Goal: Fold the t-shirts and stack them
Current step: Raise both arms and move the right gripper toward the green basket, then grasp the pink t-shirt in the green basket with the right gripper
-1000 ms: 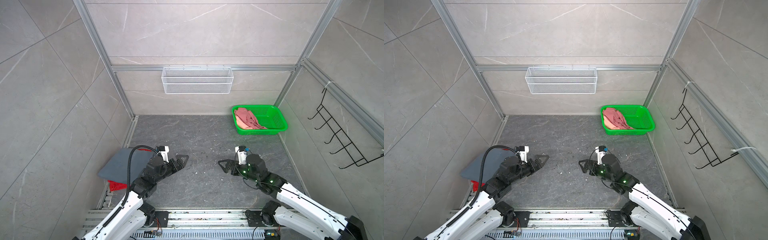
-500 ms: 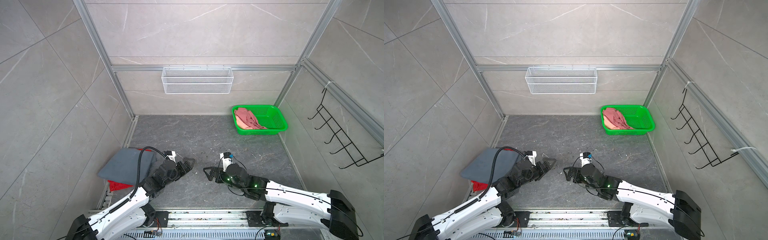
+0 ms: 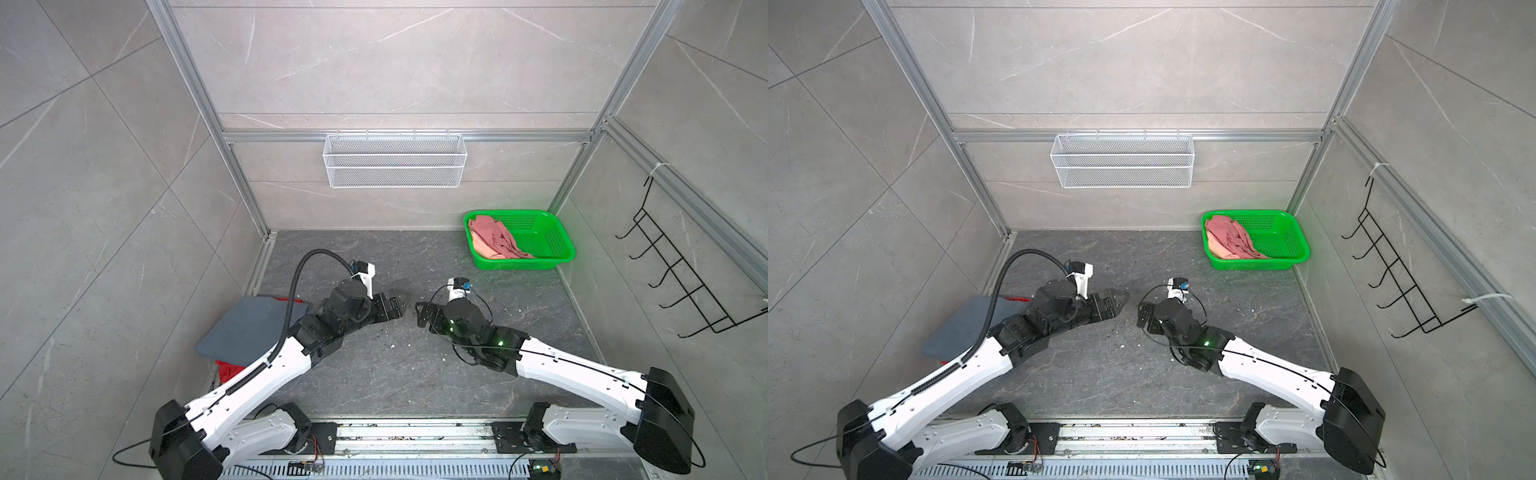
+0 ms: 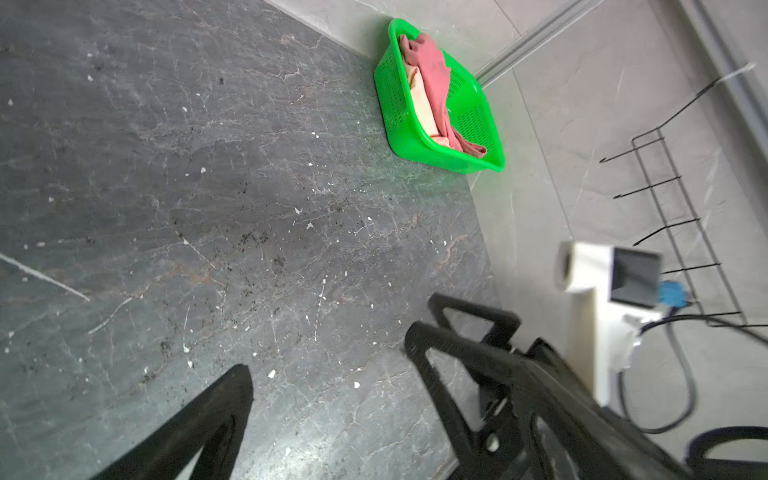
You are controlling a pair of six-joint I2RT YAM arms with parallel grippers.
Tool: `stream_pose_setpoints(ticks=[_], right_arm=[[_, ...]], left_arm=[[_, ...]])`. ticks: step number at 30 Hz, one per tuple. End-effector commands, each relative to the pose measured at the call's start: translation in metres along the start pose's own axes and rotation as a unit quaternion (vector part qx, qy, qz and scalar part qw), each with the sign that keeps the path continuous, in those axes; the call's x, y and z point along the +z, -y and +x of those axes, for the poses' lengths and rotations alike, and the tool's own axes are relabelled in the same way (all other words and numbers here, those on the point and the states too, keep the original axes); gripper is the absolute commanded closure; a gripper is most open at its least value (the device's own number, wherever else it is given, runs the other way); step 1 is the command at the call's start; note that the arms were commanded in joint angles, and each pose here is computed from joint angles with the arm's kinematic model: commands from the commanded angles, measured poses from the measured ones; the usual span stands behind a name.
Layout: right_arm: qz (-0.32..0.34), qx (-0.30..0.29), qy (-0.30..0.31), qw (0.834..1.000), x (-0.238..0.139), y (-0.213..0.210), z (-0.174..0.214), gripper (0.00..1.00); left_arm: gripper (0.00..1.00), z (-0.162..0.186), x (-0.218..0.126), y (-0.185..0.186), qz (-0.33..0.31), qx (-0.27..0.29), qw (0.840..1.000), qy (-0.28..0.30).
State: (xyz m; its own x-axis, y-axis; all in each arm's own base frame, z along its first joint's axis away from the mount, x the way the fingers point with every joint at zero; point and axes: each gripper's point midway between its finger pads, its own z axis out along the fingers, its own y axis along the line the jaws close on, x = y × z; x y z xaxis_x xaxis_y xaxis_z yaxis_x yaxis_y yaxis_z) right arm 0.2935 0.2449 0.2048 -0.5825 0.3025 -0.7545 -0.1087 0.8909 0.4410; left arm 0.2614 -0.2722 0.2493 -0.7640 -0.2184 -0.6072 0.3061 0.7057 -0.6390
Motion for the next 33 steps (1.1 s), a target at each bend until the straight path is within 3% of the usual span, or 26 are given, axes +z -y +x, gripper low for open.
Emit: stream_pose_setpoints(ticks=[1, 7, 10, 13, 21, 30, 33], right_arm=[[0.065, -0.045, 0.063, 0.995, -0.002, 0.022, -0.049, 0.0], [0.152, -0.065, 0.116, 0.979, 0.012, 0.078, -0.123, 0.0], [0.191, -0.091, 0.117, 0.97, 0.037, 0.109, -0.153, 0.0], [0.203, -0.064, 0.098, 0.972, 0.072, 0.153, -0.177, 0.02], [0.181, -0.004, 0.1, 0.978, 0.146, 0.232, -0.221, 0.1], [0.135, 0.007, 0.094, 0.986, 0.21, 0.263, -0.232, 0.17], [0.124, 0.008, 0.078, 0.989, 0.227, 0.265, -0.23, 0.27]], left_arm=[[0.0, 0.0, 0.015, 0.016, 0.021, 0.082, 0.996, -0.037], [0.0, -0.019, 0.061, 0.037, 0.043, 0.146, 0.987, -0.047], [0.0, -0.027, 0.087, 0.05, 0.058, 0.165, 0.983, -0.056], [0.0, -0.032, 0.11, 0.06, 0.077, 0.179, 0.978, -0.067], [0.0, -0.03, 0.163, 0.08, 0.137, 0.201, 0.964, -0.103], [0.0, -0.023, 0.19, 0.077, 0.15, 0.193, 0.962, -0.121], [0.0, -0.021, 0.195, 0.073, 0.147, 0.185, 0.964, -0.124]])
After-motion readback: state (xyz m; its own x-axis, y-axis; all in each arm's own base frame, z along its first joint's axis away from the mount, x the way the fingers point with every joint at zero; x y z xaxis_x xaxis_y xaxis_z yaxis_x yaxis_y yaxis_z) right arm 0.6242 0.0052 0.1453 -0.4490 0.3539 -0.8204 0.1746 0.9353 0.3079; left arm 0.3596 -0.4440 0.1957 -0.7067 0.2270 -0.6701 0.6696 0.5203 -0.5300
